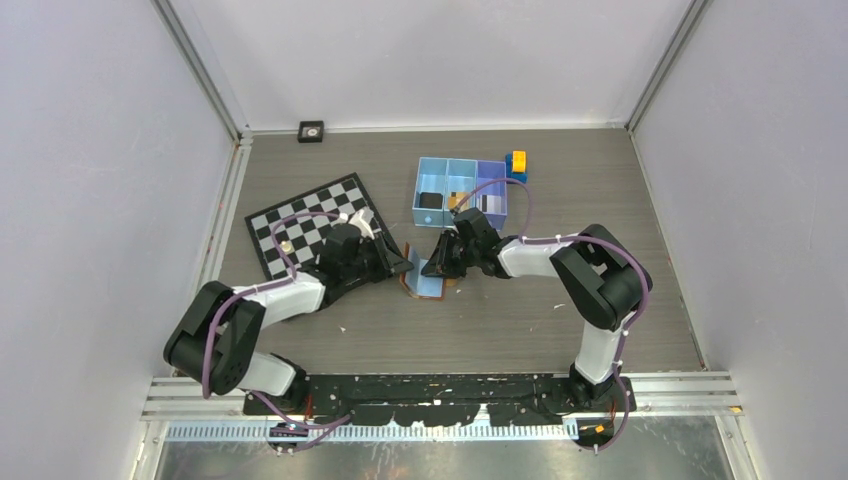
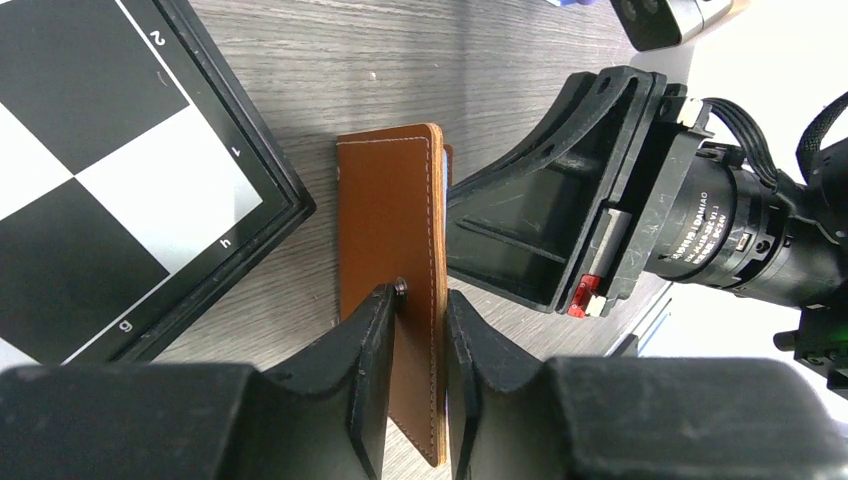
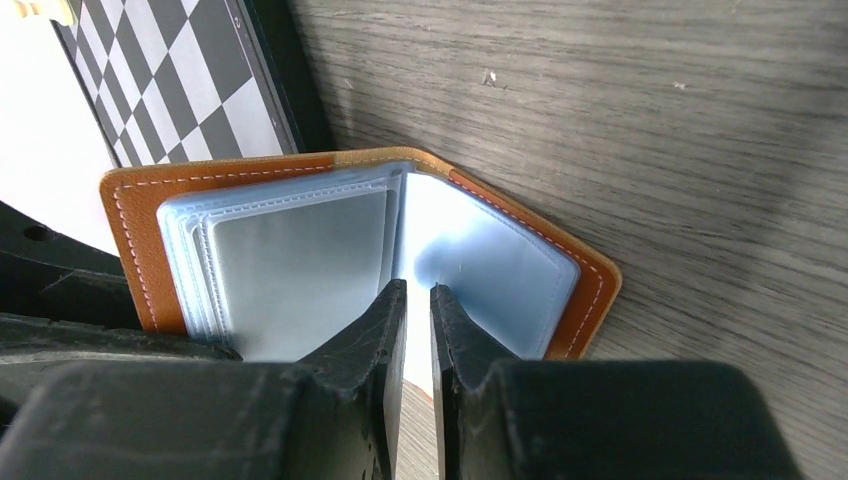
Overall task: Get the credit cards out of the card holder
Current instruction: Pick up the card holder from the center of the board.
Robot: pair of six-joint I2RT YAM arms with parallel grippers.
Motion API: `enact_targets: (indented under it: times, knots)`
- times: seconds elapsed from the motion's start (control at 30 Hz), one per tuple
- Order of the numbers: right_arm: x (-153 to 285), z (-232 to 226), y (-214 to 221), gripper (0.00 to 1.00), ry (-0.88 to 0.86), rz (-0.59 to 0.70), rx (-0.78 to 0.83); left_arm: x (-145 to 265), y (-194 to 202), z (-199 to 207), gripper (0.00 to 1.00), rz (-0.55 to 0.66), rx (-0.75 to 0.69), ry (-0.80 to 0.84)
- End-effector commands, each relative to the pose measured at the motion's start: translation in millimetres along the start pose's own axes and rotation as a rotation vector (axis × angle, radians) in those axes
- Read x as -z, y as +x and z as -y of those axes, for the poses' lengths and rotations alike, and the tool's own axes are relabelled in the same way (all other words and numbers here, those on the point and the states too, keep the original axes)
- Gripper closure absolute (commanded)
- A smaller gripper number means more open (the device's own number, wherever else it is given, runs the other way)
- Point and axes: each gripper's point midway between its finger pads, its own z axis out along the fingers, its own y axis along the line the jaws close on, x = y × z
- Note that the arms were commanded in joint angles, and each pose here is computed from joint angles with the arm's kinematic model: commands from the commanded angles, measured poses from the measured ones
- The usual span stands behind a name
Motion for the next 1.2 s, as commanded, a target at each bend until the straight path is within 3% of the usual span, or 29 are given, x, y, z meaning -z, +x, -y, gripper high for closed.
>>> enact_targets:
  times: [0.0, 0.13, 0.37, 0.5, 0.8, 1.03, 1.17]
  knots:
    - [-4.7, 3.0, 2.8, 0.79, 0.011, -0.024, -0.007, -2.1, -9.0, 22.9, 0.73, 0.000, -0.038, 0.075]
    - [-4.4, 2.5, 3.0, 0.79, 0.008, -0.027, -0.006, -2.8, -7.3, 23.0, 0.69, -0.011, -0.039, 0.075]
    - [-4.3, 1.3, 3.6, 0.79, 0.003, -0.031, -0.006, -6.0, -4.6, 17.3, 0.74, -0.036, -0.035, 0.044]
    - [-3.9, 0.7, 3.9, 0.77, 0.000, -0.032, -0.006, -8.2, -3.5, 15.6, 0.84, -0.046, -0.031, 0.038]
    - [-3.9, -0.7, 4.5, 0.75, -0.008, -0.037, -0.004, -9.9, -1.2, 17.2, 0.95, -0.066, -0.034, 0.049]
    - [-4.3, 5.7, 4.0, 0.69, 0.031, -0.035, -0.008, -11.1, -0.8, 23.1, 1.00, -0.077, -0.040, 0.080]
    - [15.2, 2.6, -11.1, 0.60, 0.015, 0.069, -0.003, -3.8, -8.3, 9.7, 1.00, -0.030, -0.066, -0.013]
